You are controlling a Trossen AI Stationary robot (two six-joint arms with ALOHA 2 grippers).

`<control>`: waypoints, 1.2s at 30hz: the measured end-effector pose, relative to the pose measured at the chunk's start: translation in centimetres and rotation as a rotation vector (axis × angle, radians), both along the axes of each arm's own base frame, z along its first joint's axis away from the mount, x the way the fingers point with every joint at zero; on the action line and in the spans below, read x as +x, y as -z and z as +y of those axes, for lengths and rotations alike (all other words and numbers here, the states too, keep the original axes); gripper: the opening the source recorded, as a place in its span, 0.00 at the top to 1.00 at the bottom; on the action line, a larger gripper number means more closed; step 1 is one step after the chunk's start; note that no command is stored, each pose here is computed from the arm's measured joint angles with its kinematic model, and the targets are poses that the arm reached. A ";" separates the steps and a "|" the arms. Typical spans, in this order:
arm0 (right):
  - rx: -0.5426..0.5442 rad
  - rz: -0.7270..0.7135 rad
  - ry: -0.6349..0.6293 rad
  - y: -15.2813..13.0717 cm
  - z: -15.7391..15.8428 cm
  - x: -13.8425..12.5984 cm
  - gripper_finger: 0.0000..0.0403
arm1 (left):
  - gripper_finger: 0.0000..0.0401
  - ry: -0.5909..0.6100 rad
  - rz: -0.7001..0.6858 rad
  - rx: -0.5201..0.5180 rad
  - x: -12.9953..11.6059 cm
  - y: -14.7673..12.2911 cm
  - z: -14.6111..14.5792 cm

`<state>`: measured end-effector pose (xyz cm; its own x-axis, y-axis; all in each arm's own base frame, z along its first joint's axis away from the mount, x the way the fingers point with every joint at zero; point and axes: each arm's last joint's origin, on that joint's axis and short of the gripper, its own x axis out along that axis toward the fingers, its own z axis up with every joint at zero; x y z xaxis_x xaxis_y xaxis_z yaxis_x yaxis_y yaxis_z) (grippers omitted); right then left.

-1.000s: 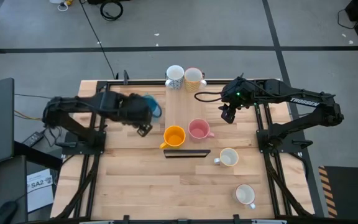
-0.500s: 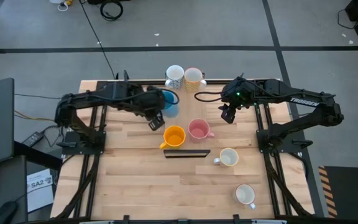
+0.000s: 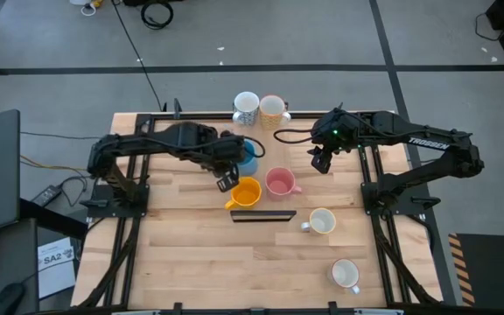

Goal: Place coffee mugs
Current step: Put the blue mug on the shelf

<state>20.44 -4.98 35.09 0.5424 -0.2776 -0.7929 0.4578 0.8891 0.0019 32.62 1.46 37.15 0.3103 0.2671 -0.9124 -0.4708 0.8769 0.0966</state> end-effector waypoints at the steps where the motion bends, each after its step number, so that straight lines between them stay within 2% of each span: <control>1: 0.000 0.000 0.000 0.0 0.0 0.0 0.54 | 0.85 0.003 0.007 -0.001 0.0 0.1 -0.1; 20: 0.000 0.000 0.000 0.0 0.0 0.0 0.54 | 0.84 0.032 0.073 -0.010 1.6 2.1 -0.9; 36: 0.000 0.000 0.000 0.0 0.0 0.0 0.54 | 0.83 0.035 0.025 -0.015 2.1 2.0 -1.0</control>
<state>20.44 -4.98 35.09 0.5423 -0.2776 -0.7930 0.4578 0.8891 0.0019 34.69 0.48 35.20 0.2967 0.2426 -0.9237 -0.4374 0.8943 0.0944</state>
